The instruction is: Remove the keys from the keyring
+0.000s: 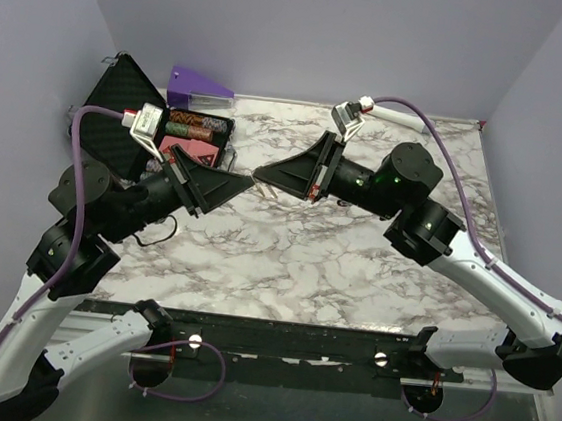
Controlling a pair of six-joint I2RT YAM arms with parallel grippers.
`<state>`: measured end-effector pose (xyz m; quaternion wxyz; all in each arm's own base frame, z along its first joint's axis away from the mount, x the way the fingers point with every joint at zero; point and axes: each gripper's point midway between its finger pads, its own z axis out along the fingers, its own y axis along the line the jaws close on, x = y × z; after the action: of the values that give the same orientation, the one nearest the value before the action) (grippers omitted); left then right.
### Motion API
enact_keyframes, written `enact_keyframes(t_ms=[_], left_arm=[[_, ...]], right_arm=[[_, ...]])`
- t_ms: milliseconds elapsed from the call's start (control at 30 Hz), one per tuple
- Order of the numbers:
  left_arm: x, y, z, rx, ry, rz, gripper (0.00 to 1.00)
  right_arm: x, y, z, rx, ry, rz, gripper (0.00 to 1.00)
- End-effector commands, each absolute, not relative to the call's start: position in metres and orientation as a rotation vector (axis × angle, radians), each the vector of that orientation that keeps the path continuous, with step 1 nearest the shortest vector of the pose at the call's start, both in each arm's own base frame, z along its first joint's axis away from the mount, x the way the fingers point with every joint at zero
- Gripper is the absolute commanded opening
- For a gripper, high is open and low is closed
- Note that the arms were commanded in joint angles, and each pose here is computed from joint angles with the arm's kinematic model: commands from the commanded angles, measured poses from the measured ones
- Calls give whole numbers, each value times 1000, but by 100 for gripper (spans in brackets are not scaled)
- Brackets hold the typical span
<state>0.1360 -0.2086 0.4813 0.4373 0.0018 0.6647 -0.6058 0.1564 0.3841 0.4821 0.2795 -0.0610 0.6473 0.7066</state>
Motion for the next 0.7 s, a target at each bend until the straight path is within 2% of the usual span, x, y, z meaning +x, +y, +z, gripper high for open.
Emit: enact_keyframes(t_ms=[0,633,667], left_arm=[[130,-204,525,-8,1458,-1591,0],[139,-205,517,-78,1471,-1548,0],[138,-203,516,-76,1471,-1538,6]], right_arm=[[182,391,435,-19,1869,1756,1],[195,394,428,16,1868,1699,1],[196,393,428,17,1868,1694,1]])
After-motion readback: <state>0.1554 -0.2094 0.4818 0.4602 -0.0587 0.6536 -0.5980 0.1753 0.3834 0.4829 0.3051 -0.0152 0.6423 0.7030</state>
